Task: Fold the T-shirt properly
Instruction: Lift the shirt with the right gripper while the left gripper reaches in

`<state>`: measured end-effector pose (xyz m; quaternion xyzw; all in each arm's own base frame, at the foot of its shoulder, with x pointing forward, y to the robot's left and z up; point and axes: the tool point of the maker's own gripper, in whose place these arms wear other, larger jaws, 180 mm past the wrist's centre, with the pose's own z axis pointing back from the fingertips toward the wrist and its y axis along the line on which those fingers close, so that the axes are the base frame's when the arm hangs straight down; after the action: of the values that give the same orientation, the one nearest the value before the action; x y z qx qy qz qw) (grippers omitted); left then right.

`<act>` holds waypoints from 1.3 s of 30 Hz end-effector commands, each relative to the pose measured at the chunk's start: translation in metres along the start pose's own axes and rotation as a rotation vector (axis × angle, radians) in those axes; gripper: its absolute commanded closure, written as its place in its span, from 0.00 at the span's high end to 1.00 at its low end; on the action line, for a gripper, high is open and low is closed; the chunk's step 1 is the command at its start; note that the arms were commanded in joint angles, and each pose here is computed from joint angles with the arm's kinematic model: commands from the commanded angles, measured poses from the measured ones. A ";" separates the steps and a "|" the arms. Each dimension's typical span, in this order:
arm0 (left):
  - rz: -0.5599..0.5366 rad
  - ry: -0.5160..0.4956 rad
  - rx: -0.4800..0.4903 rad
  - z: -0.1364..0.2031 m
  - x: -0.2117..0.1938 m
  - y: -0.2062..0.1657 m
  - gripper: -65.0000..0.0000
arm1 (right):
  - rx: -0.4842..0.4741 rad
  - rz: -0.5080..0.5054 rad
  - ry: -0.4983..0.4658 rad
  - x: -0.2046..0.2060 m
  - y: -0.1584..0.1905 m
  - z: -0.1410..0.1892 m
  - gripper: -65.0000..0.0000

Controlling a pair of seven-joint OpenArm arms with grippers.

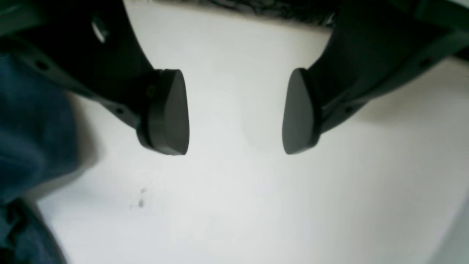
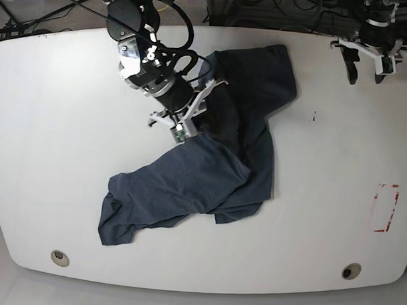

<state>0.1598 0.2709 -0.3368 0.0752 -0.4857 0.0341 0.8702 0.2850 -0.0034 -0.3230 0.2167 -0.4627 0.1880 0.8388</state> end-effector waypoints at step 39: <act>0.211 0.085 -0.373 -0.199 0.120 -0.186 0.57 | -0.343 0.051 -0.156 0.015 -0.127 0.097 0.00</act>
<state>0.4004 0.1230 -0.3714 -0.1326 -0.4284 0.0392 0.8929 0.2860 -0.1596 -0.3023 0.0731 -0.5339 0.1069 0.8356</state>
